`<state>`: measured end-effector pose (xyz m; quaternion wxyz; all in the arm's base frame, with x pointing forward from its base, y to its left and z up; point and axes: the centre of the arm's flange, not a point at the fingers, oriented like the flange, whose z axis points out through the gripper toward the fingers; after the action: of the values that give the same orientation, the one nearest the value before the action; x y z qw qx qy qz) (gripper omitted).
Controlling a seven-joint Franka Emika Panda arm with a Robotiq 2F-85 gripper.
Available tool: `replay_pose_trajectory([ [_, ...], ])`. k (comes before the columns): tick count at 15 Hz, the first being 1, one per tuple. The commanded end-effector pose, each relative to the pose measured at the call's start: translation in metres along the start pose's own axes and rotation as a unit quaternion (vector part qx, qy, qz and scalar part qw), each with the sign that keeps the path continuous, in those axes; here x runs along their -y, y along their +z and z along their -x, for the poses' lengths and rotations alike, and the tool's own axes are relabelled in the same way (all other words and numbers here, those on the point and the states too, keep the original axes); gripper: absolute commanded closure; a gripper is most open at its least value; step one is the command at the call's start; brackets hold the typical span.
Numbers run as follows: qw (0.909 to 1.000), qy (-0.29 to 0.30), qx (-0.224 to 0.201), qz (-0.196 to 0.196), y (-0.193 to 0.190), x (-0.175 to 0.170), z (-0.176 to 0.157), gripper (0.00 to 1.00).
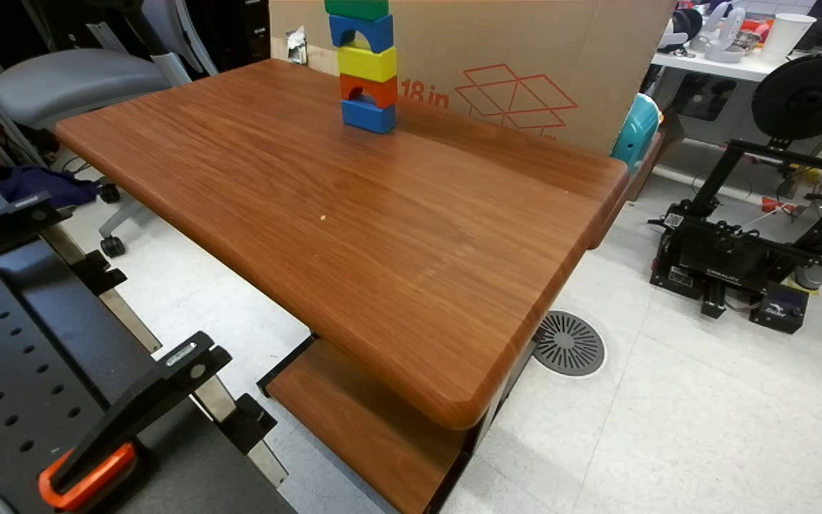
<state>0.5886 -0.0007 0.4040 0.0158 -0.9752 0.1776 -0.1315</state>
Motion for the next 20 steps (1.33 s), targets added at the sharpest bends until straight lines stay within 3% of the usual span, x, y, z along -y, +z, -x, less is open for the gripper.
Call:
replay_pose_trajectory([
  [1,1.0000,0.002,0.002,0.001,0.001,-0.001,-0.003,0.00],
  [20,0.9994,0.001,0.033,0.008,0.054,0.016,-0.028,0.00],
])
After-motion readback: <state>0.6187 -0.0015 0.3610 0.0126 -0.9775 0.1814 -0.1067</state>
